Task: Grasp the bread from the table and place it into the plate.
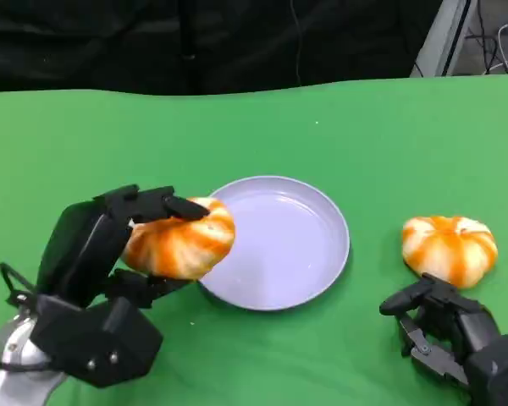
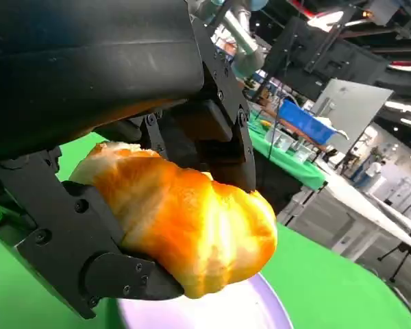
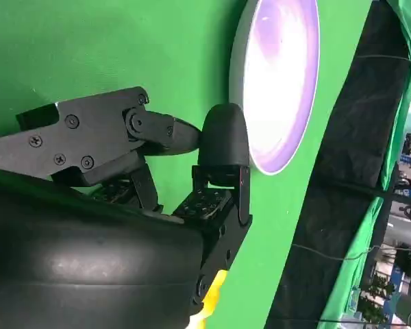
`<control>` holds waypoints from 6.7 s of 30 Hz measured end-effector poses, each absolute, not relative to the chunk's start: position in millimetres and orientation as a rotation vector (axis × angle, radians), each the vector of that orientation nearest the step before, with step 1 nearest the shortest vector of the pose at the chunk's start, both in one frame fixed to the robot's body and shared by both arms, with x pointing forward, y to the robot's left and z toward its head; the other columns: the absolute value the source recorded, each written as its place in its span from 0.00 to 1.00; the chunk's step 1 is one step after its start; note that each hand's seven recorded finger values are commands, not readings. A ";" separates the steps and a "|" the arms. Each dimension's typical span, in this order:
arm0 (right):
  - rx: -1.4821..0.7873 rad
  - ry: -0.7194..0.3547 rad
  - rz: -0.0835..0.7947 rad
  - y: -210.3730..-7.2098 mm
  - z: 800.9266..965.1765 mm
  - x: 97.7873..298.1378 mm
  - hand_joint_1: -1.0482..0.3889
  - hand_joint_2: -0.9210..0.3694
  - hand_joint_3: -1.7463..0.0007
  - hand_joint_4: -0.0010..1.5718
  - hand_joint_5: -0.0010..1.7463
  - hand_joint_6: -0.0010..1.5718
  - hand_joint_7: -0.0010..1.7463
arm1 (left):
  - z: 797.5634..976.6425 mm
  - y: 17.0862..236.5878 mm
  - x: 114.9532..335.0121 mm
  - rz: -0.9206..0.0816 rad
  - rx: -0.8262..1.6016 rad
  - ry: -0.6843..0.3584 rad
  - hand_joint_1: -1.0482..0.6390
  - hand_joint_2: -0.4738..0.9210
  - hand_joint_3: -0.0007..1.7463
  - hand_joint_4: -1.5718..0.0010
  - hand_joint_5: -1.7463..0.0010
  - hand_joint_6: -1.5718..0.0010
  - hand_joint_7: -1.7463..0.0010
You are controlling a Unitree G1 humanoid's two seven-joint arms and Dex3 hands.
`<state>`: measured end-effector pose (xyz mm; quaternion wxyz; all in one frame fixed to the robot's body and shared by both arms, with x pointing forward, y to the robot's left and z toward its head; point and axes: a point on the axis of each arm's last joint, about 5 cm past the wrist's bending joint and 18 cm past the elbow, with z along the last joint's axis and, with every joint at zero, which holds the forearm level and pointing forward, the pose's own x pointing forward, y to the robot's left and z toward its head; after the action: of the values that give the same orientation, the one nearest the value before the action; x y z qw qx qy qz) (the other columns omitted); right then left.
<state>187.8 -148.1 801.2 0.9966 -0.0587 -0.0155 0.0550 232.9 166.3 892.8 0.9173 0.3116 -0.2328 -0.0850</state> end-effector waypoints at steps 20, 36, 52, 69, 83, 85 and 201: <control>-0.123 -0.030 0.104 -147.1 801.2 188.7 0.62 0.00 0.72 0.44 1.00 0.47 0.69 | 894.8 146.4 251.6 -0.241 0.624 -0.472 0.57 0.90 0.38 0.40 0.27 0.32 0.59; -0.115 -0.042 0.108 -137.9 802.4 190.2 0.61 0.00 0.72 0.44 1.00 0.47 0.69 | 901.6 90.0 283.1 -0.423 0.634 -0.461 0.56 0.93 0.34 0.46 0.18 0.33 0.62; -0.114 -0.043 0.105 -137.5 802.4 190.1 0.62 0.00 0.72 0.45 1.00 0.47 0.69 | 895.1 88.3 286.5 -0.460 0.678 -0.407 0.56 0.98 0.22 0.48 0.21 0.31 0.73; -0.123 -0.046 0.103 -136.5 802.3 189.9 0.61 0.00 0.73 0.45 1.00 0.47 0.68 | 889.3 96.8 295.1 -0.633 0.941 -0.223 0.22 1.00 0.21 0.70 1.00 0.68 1.00; -0.123 -0.050 0.105 -136.5 802.4 189.6 0.61 0.00 0.72 0.46 0.99 0.48 0.69 | 901.0 98.5 298.8 -0.765 0.930 -0.142 0.04 1.00 0.40 0.95 1.00 0.89 1.00; -0.125 -0.050 0.105 -136.3 802.4 189.6 0.61 0.00 0.72 0.46 0.99 0.47 0.69 | 900.3 102.8 298.3 -0.779 0.881 -0.126 0.02 1.00 0.43 0.95 1.00 0.90 1.00; -0.112 -0.039 0.129 -145.0 801.0 186.6 0.64 0.00 0.72 0.43 0.99 0.47 0.69 | 806.4 245.0 185.3 -0.131 -0.203 -0.049 0.65 0.76 0.64 0.29 0.16 0.32 0.30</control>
<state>186.6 -145.0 801.0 0.9962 -0.0559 -0.0195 0.0642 185.3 245.0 806.4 0.9924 -0.1012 -0.0245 -0.0654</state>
